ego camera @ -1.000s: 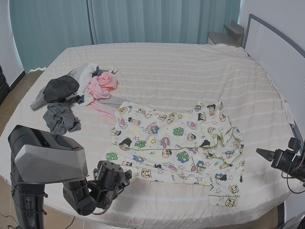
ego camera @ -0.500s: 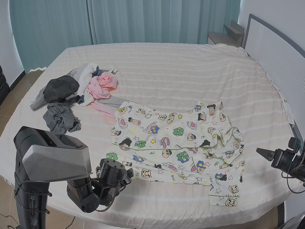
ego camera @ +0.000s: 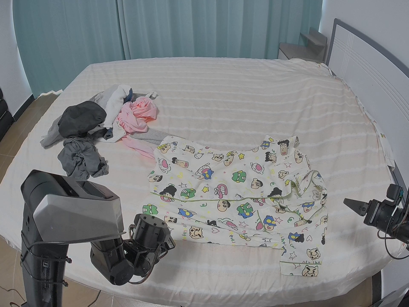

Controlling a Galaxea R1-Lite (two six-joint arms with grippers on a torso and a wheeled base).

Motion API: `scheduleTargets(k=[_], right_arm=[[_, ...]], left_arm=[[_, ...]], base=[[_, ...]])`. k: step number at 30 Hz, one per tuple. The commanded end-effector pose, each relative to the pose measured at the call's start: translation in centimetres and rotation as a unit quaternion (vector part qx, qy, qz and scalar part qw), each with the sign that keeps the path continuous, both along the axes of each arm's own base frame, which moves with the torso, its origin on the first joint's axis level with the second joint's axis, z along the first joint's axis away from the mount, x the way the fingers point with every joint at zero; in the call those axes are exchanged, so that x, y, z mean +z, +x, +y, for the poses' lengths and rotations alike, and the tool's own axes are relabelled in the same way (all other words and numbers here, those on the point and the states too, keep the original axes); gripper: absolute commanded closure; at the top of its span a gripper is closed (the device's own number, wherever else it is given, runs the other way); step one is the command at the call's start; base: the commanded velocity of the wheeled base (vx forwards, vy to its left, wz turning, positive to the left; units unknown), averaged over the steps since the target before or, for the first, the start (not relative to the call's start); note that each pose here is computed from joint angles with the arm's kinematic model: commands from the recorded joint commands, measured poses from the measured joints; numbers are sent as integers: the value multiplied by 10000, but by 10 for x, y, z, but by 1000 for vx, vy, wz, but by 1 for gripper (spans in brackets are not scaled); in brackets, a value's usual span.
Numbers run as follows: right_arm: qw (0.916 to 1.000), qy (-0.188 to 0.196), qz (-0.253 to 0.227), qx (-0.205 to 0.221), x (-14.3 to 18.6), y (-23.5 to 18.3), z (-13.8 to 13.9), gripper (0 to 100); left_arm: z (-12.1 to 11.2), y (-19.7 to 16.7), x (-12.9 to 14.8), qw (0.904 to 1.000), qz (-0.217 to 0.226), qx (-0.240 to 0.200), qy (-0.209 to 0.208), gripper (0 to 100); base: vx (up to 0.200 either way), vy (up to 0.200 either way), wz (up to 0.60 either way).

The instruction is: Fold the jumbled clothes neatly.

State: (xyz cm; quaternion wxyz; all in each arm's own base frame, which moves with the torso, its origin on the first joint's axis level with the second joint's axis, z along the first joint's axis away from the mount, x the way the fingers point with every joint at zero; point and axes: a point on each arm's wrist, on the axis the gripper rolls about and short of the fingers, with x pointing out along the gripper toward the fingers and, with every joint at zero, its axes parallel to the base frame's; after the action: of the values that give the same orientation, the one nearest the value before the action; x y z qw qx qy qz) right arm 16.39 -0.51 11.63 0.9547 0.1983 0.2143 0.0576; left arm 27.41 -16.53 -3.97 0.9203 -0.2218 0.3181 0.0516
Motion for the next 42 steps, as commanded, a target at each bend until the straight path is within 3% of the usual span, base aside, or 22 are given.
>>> scheduleTargets(k=[1,8,11,17,18,25,42], right_arm=[[10000,-4,-14,-2,0,0,0,0],[10000,-1,-14,5,0,0,0,0],[10000,-1,-22,5,1,0,0,0],[10000,-1,-22,5,1,0,0,0],[10000,-1,-22,5,1,0,0,0],[10000,-2,-30,5,1,-1,0,0],[10000,-8,-75,-10,2,0,0,0]], left_arm=[[2,-1,-4,10000,61,12,50,100],[6,-3,-2,9998,72,48,155,100],[12,-8,-3,9983,70,53,573,100],[18,-18,1,9977,135,25,662,100],[18,-18,2,9978,122,26,654,0],[18,-16,6,9982,-20,13,601,0],[9,-1,-10,9931,-289,-425,1049,0]], base=[[0,0,0],[0,0,0],[0,0,0],[0,0,0],[0,0,0],[0,0,0],[0,0,0]])
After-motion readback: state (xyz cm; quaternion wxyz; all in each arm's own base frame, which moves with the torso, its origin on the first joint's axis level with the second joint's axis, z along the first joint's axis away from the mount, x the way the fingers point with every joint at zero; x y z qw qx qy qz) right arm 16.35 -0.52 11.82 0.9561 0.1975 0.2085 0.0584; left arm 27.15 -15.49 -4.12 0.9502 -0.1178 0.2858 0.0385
